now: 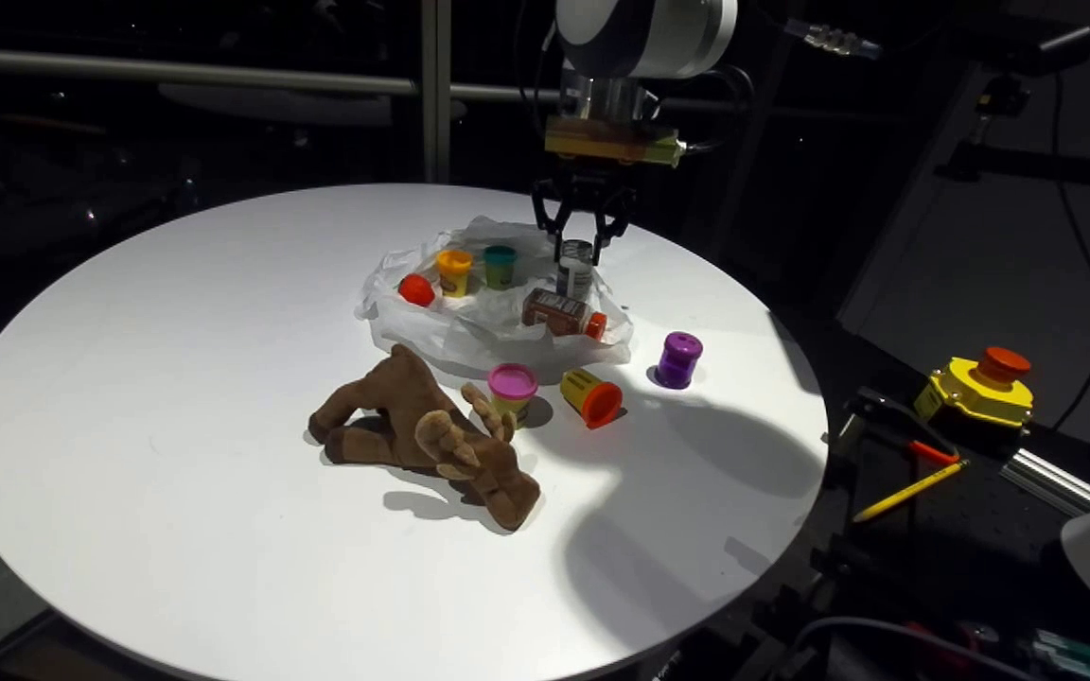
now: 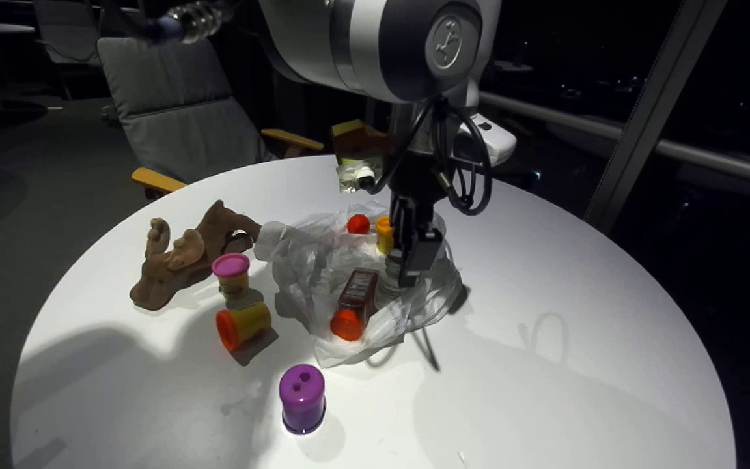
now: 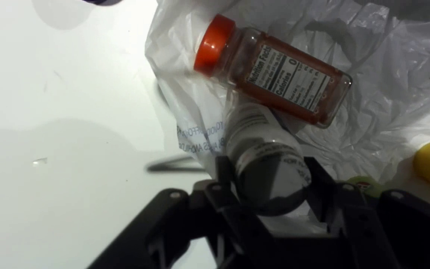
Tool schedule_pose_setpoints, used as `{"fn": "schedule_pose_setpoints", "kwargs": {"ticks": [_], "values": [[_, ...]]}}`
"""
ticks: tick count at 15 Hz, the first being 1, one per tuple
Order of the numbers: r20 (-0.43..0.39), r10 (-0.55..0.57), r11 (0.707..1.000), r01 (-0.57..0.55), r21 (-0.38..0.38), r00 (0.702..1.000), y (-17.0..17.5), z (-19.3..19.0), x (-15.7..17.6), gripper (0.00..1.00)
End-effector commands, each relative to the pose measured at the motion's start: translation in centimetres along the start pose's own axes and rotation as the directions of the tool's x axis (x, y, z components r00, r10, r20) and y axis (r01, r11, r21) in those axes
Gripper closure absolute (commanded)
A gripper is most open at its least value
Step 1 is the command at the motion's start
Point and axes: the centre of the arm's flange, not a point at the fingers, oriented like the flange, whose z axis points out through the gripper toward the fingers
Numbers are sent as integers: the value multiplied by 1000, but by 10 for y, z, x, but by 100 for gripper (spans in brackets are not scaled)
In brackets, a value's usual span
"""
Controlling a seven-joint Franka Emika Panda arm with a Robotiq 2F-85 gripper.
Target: Remove the objects in the plastic and put them on the table
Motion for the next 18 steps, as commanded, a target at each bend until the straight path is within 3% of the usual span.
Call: {"fn": "schedule_pose_setpoints", "kwargs": {"ticks": [1,3,9,14,18], "values": [[-30,24,1000,-24,0,999,-20,34,-5,75],[-41,35,999,-36,-11,999,-29,49,-9,75],[-129,33,999,-35,-14,991,-37,25,-34,75],[-150,34,999,-39,-32,988,-34,15,-44,75],[-148,50,999,-50,3,988,-20,-4,-42,75]]}}
